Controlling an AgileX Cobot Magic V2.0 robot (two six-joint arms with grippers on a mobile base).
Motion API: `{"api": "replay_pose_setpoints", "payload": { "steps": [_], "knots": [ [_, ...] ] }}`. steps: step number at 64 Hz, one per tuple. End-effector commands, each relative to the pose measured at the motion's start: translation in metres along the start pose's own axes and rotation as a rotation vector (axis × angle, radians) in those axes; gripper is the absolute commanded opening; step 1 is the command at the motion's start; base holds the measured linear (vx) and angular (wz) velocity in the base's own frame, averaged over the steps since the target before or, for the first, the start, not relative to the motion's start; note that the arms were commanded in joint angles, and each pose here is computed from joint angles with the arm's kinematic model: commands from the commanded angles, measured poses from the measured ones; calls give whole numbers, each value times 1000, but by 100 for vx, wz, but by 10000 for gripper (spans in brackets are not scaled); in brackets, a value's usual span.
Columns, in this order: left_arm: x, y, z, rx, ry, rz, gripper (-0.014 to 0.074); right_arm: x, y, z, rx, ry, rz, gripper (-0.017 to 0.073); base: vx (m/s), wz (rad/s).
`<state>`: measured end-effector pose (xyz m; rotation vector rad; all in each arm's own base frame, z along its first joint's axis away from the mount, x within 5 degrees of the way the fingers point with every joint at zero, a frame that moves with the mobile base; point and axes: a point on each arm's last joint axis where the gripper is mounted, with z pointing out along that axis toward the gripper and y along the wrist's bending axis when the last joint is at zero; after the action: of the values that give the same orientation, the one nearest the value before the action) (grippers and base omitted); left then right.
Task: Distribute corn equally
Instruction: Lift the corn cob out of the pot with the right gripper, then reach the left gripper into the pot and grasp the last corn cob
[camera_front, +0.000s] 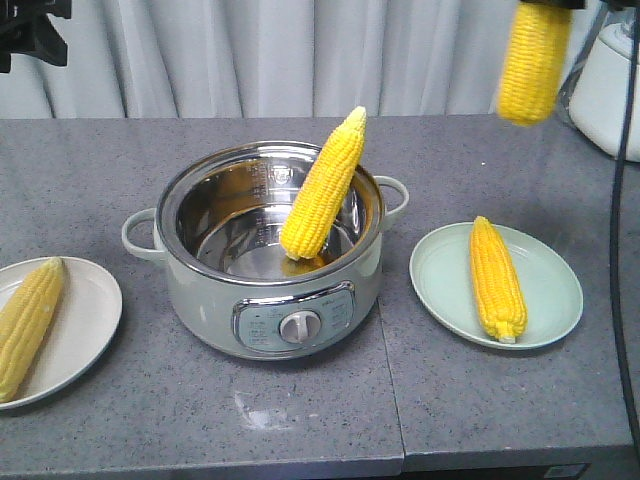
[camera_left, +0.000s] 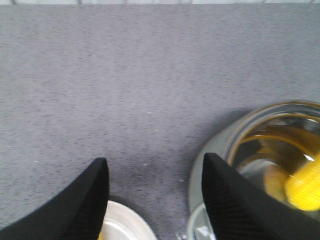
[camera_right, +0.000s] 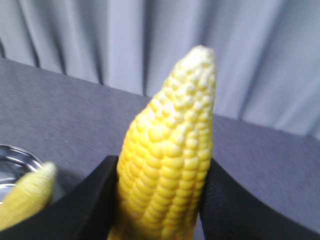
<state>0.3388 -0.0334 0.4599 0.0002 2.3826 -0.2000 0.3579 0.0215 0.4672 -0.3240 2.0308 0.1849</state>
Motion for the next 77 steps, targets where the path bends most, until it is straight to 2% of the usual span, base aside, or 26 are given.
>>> {"api": "replay_pose_setpoints", "payload": {
  "steps": [1,8,16,33,44,50,56,68,77],
  "knots": [
    [-7,-13,-25,95,-111,31,410,-6,-25,-37,115,-26,44,213,0,0],
    [-7,-18,-26,153,-111,60,410,5,-47,-45,160,38,83,214,0,0],
    [-7,-22,-26,198,-111,66,410,9,-58,-51,189,57,103,216,0,0],
    [-6,-25,-26,234,-105,62,410,8,-58,-52,197,52,87,216,0,0],
    [-6,-33,-22,326,-107,127,410,9,-58,-52,196,55,91,216,0,0],
    [-8,-40,-15,405,-113,145,412,9,-58,-52,196,55,91,216,0,0],
    [-8,-49,-6,471,-111,186,434,9,-58,-52,194,54,93,216,0,0],
    [-2,-72,25,523,-69,349,541,8,-57,-52,189,51,96,216,0,0],
    [2,-84,47,545,-26,369,610,8,-57,-52,188,51,97,216,0,0]
  ]
}}
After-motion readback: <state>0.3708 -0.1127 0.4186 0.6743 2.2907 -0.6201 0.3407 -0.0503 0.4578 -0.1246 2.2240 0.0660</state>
